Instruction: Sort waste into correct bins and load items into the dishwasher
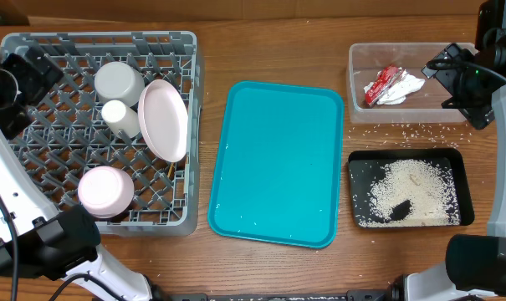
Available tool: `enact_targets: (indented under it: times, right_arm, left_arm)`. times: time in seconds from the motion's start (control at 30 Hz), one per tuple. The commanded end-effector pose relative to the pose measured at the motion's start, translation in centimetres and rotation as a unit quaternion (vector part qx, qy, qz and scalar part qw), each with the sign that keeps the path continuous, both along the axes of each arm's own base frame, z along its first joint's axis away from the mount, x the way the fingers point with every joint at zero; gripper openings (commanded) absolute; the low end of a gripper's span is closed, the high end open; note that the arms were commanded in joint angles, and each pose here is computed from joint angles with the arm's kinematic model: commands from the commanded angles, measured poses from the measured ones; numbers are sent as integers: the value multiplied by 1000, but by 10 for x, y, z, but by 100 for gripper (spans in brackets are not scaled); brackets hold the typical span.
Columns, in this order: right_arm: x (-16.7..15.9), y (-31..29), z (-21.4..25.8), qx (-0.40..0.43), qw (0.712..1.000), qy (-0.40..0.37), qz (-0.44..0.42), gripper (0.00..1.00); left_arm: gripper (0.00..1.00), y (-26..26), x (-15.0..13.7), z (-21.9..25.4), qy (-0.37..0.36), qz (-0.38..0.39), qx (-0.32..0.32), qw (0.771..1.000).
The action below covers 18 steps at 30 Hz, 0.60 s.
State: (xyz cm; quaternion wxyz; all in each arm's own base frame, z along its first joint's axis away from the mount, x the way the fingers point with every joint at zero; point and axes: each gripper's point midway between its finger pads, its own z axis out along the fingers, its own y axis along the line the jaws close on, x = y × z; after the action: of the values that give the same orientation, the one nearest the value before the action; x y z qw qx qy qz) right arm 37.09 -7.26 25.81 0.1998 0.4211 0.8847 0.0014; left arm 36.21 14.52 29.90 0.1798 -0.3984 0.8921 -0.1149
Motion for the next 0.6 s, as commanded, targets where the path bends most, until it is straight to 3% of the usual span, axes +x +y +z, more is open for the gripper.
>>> enact_targets:
  times: [0.0,0.07,0.2,0.27,0.43,0.57]
  right_arm:
    - [1,-1,2,-4,1000,-4,-3,100]
    - [1,-1,2,-4,1000,-4,-3,100]
    - [1,-1,1,-4,1000,-4,-3,100]
    - [1,-1,1,-4,1000,-4,-3,100]
    - [1,-1,1,-4,1000,-4,-3,100]
    - [1,-1,1,-4,1000,-4,-3,100]
  left_arm:
    - [94,-88,23,54,-186,-234,-161,941]
    - [94,-105,22,71,-225,-266,-186,919]
    - [93,-129,11,80,-219,-296,-150,918]
    - [80,-158,2,77,-189,-336,-88,919]
    - [26,-229,-11,63,-135,-419,-19,898]
    - [12,-289,-14,30,-69,-465,18,883]
